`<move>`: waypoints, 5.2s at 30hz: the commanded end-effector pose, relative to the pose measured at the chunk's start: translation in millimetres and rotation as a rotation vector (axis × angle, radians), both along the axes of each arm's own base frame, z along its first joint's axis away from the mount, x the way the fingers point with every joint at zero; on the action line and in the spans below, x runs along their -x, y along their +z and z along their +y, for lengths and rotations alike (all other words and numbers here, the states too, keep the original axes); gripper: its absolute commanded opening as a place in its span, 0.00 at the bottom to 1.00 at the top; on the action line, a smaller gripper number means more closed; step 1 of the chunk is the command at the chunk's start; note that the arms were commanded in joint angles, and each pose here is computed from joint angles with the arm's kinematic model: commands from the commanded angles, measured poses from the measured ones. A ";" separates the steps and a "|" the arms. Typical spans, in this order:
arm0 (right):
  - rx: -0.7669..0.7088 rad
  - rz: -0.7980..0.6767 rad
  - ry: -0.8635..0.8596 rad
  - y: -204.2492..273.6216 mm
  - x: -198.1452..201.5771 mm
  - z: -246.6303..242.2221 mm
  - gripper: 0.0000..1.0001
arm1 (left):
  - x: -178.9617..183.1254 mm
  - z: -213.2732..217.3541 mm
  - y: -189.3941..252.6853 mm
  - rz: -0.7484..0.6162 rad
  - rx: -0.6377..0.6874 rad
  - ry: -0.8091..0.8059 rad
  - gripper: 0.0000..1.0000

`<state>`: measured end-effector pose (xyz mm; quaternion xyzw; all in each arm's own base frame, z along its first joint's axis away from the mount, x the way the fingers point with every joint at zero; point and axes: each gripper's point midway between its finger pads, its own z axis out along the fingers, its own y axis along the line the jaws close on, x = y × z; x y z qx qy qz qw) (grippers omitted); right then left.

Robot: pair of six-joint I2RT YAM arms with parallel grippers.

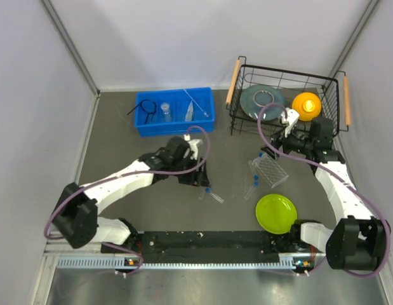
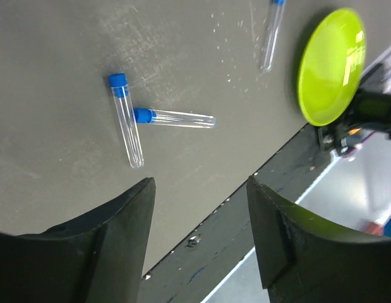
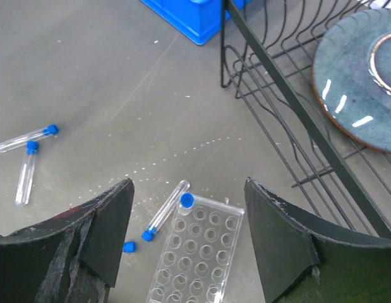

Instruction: Organize the chemistry lab equipment

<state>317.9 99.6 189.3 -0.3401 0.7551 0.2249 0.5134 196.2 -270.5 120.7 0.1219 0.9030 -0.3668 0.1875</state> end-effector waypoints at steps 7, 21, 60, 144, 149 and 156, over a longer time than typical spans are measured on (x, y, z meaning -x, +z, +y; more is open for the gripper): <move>-0.123 -0.008 0.111 42.1 29.0 21.5 0.74 | 10.6 18.6 -46.5 0.039 -0.513 -0.057 0.55; -0.075 -0.035 0.163 13.9 40.6 21.9 0.79 | 8.3 -9.5 -75.8 0.082 -0.550 -0.088 0.44; -0.231 0.022 0.355 13.4 69.4 47.1 0.85 | -33.6 -4.2 -49.8 -0.171 -0.541 0.020 0.11; -0.425 0.311 0.444 20.0 76.4 98.6 0.20 | -7.4 -143.7 75.8 -0.540 0.178 -0.408 0.12; -0.380 0.256 0.417 20.0 73.2 94.8 0.17 | -13.1 -134.6 72.8 -0.523 0.134 -0.347 0.47; -0.270 0.143 0.172 9.0 35.3 57.3 0.17 | -28.0 -98.7 103.4 -0.630 0.152 -0.177 0.80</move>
